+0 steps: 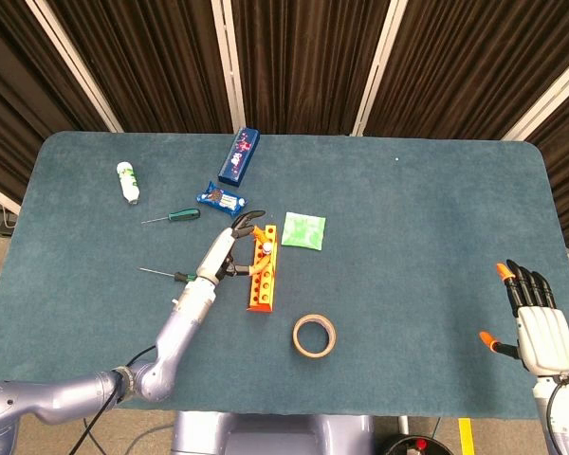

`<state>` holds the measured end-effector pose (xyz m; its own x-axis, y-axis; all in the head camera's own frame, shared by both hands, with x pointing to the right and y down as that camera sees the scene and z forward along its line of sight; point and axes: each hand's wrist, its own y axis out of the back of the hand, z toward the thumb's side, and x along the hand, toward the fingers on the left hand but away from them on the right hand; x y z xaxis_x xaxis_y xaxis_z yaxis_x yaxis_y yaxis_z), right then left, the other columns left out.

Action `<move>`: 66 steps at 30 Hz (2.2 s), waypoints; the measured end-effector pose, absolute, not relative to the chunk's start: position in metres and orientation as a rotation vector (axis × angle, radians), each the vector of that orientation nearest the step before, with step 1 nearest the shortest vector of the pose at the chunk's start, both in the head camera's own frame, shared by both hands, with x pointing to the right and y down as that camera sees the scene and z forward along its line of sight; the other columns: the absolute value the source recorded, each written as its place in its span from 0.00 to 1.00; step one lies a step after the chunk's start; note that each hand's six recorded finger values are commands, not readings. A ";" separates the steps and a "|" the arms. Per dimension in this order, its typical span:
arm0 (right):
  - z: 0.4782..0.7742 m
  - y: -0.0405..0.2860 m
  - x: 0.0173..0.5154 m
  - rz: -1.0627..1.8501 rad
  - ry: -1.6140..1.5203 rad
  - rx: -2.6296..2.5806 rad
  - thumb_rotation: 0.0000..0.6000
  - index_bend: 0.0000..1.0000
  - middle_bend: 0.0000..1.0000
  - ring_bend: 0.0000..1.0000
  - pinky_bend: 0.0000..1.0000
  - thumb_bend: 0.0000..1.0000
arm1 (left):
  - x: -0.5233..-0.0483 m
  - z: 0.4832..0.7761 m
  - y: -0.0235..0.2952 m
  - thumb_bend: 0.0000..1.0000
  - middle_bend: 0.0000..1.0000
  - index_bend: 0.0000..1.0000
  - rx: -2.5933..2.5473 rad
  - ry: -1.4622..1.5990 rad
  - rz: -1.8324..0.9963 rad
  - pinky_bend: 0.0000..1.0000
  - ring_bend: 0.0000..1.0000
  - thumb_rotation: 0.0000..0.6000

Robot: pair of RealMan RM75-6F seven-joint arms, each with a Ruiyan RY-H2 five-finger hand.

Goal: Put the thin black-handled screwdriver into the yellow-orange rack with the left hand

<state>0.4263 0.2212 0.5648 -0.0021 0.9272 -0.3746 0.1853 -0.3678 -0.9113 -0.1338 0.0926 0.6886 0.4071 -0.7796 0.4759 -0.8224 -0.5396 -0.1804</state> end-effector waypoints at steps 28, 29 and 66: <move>0.564 0.217 0.424 1.418 -1.167 -1.616 1.00 0.02 0.00 0.00 0.00 0.00 | -0.133 0.697 0.098 0.43 0.08 0.71 2.552 -1.441 0.835 0.05 0.00 1.00; 0.564 0.217 0.425 1.420 -1.167 -1.616 1.00 0.02 0.00 0.00 0.00 0.00 | -0.133 0.697 0.098 0.40 0.08 0.70 2.557 -1.436 0.842 0.05 0.00 1.00; 0.562 0.223 0.422 1.407 -1.129 -1.594 1.00 0.02 0.00 0.00 0.00 0.00 | -0.254 0.565 0.077 0.05 0.00 0.12 2.908 -1.861 1.239 0.00 0.00 1.00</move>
<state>0.4224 0.2227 0.5619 0.0217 0.9325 -0.3604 0.1492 -0.3595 -0.9211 -0.2537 0.0773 0.5650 0.3076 -0.9196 0.2444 -0.5803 -0.3849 -0.7177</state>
